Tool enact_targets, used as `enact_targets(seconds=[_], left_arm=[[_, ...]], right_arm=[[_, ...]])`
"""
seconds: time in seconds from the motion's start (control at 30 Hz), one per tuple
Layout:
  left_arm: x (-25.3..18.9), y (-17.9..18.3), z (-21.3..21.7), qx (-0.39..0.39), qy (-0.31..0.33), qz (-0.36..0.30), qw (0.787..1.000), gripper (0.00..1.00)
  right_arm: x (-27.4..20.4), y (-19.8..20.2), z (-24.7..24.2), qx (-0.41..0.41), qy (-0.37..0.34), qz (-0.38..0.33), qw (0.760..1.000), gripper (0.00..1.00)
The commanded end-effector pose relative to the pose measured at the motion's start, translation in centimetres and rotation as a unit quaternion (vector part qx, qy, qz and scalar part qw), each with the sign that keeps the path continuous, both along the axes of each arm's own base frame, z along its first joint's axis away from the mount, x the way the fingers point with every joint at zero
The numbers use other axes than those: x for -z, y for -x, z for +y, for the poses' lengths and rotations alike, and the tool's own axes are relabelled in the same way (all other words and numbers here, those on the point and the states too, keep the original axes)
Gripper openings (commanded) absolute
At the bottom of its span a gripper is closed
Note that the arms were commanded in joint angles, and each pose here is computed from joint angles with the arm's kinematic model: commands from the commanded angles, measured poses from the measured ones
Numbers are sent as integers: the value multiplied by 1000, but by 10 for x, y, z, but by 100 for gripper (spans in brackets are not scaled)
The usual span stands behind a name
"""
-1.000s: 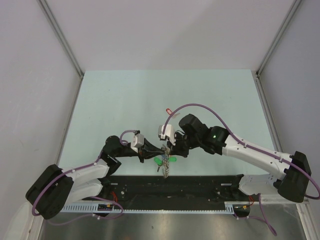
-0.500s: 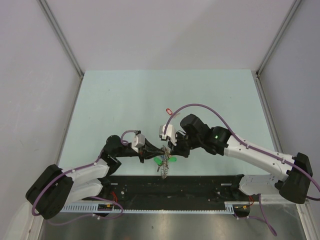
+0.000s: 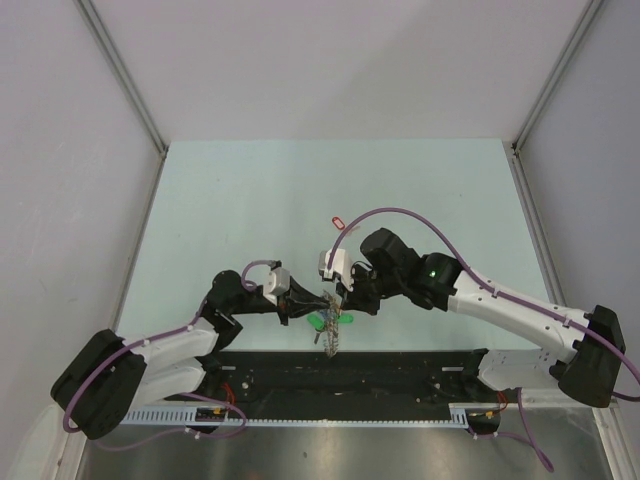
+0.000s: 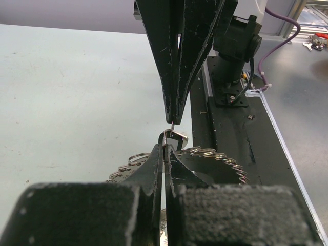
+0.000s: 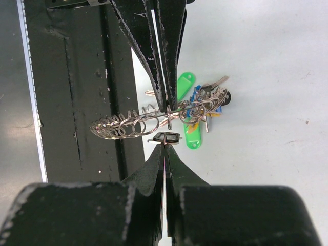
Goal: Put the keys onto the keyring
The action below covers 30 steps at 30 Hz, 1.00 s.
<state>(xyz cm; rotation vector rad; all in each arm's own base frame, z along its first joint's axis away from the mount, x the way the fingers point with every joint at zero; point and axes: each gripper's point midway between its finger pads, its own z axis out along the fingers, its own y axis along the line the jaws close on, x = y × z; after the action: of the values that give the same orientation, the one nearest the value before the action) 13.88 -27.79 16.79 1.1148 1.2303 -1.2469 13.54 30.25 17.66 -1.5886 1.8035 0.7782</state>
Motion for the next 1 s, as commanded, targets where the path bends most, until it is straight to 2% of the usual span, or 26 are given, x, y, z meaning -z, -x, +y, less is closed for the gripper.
enact_targets(seconds=[0.0,0.97], left_arm=[[-27,-2,-5,10,27,-47,998,0],[-27,1,-6,20,28,-48,998,0]], right_arm=[[-26,-4,7,-5,-31,-24,999,0],[-23,-8,12,-5,-24,-24,999,0]])
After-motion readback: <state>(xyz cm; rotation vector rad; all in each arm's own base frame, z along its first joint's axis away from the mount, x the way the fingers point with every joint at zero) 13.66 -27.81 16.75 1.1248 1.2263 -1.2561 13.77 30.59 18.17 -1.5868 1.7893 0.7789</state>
